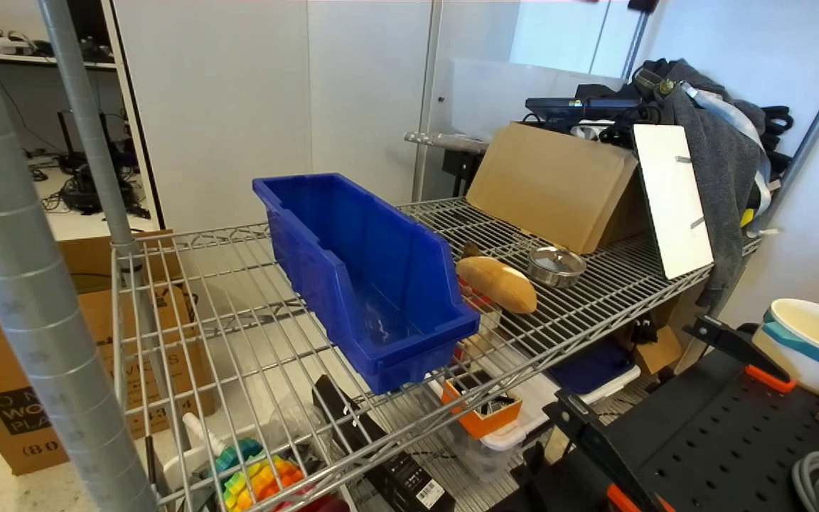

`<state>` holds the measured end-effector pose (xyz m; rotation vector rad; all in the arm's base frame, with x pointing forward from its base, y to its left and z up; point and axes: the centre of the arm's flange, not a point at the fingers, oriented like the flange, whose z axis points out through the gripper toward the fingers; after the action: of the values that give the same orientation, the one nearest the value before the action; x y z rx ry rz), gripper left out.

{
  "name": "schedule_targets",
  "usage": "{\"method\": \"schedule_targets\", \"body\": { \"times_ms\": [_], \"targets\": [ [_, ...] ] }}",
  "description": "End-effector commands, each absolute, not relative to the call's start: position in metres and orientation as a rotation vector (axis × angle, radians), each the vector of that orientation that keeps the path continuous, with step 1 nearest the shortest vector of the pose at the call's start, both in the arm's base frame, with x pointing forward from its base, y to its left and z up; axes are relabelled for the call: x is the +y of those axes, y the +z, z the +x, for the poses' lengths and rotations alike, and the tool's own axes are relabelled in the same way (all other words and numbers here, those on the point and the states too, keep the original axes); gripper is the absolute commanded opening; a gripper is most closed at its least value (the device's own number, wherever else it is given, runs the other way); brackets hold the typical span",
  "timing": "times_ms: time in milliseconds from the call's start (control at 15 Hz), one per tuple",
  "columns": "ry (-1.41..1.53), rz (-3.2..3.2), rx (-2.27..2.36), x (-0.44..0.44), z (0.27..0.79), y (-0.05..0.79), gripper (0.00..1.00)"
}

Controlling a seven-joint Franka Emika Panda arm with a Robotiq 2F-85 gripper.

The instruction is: Move the bread plush toy to the right

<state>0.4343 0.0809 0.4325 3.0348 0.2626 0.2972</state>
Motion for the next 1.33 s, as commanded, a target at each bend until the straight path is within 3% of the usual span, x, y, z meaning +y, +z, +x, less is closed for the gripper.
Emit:
{"method": "schedule_targets", "body": {
  "times_ms": [0, 467, 1267],
  "targets": [
    [0.198, 3.07, 0.282, 0.026, 0.477, 0.376, 1.0],
    [-0.071, 3.087, 0.169, -0.037, 0.521, 0.267, 1.0],
    [-0.224, 3.027, -0.094, -0.022, 0.578, 0.138, 1.0]
  ]
}}
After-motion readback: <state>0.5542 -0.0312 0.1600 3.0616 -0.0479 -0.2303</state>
